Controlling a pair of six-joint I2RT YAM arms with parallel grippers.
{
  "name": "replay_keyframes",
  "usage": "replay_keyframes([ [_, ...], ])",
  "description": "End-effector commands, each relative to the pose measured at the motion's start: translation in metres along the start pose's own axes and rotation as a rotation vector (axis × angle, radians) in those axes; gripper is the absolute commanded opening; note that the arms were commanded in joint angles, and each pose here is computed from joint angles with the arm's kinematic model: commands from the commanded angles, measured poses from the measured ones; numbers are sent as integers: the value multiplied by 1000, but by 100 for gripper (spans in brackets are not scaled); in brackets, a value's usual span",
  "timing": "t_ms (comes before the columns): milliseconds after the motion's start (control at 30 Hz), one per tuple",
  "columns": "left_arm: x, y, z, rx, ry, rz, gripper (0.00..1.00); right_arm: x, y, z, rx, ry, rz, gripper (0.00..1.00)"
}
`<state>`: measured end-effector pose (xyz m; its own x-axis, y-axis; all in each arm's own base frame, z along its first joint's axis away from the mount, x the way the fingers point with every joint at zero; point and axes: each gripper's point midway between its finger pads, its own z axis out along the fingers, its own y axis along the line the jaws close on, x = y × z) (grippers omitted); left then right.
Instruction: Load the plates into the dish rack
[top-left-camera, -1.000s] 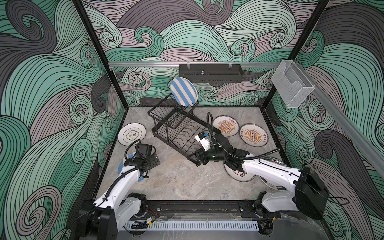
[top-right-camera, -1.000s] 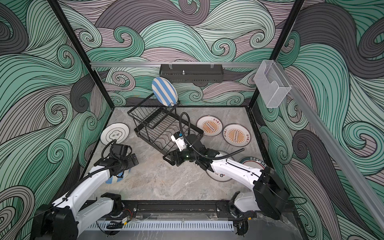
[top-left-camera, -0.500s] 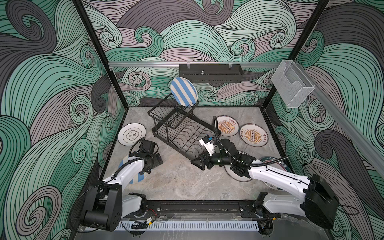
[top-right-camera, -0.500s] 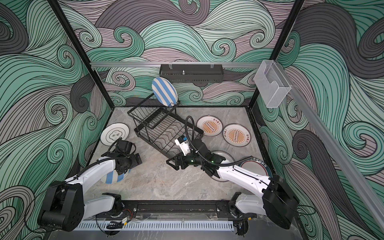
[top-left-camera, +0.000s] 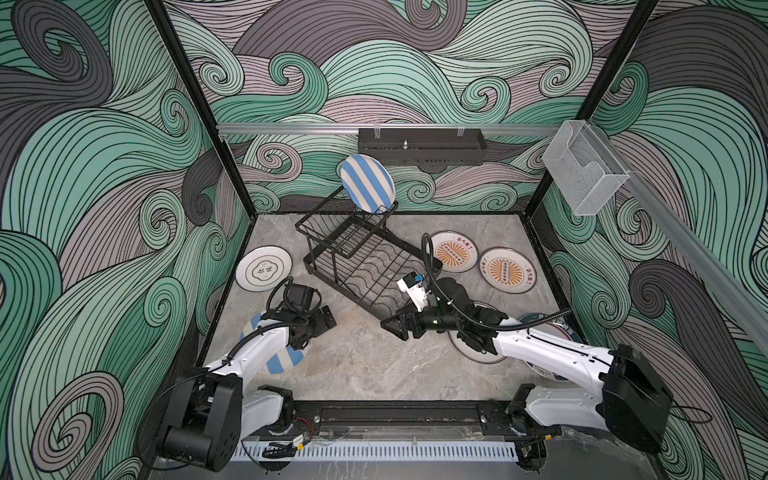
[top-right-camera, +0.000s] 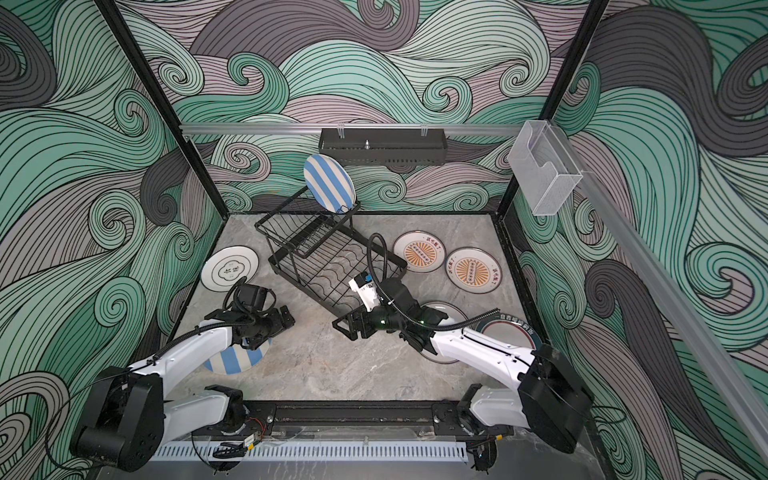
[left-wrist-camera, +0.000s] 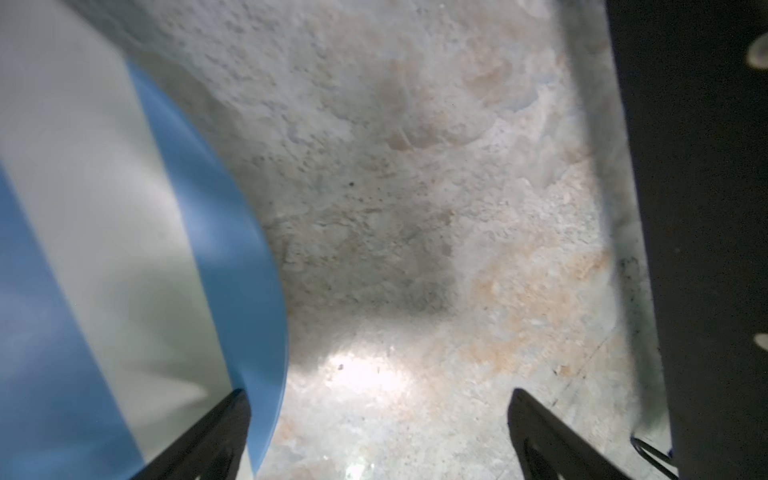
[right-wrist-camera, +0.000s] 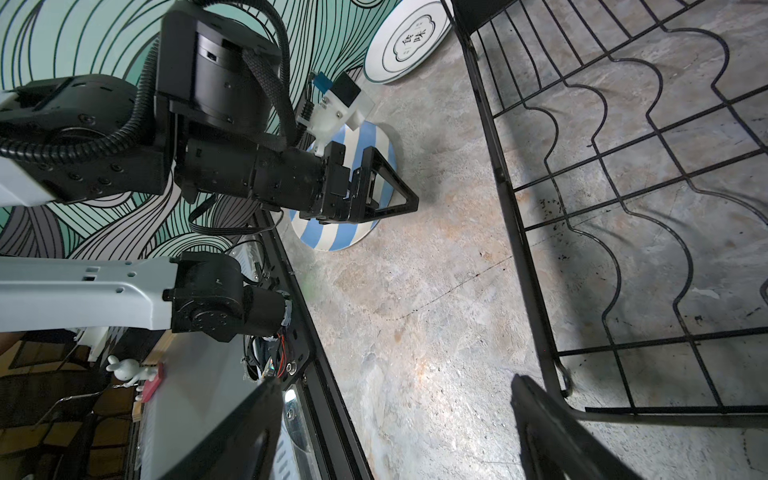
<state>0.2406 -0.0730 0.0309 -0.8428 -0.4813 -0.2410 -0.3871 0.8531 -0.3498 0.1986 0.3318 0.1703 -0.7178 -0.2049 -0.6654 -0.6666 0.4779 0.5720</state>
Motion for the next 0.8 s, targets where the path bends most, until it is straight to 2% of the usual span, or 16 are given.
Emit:
replay_keyframes([
  [0,31,-10,12,67,116,-8,99,-11,7,-1,-1,-5,-14,86],
  [233,37,-53,17,156,131,112,99,-7,6,-2,18,38,-8,86],
  [467,30,-82,21,234,132,160,99,2,1,-4,45,83,4,84],
  [633,18,-77,2,177,73,191,99,7,4,-4,36,109,14,83],
  [767,6,-56,-15,62,4,190,99,13,11,8,10,148,17,84],
])
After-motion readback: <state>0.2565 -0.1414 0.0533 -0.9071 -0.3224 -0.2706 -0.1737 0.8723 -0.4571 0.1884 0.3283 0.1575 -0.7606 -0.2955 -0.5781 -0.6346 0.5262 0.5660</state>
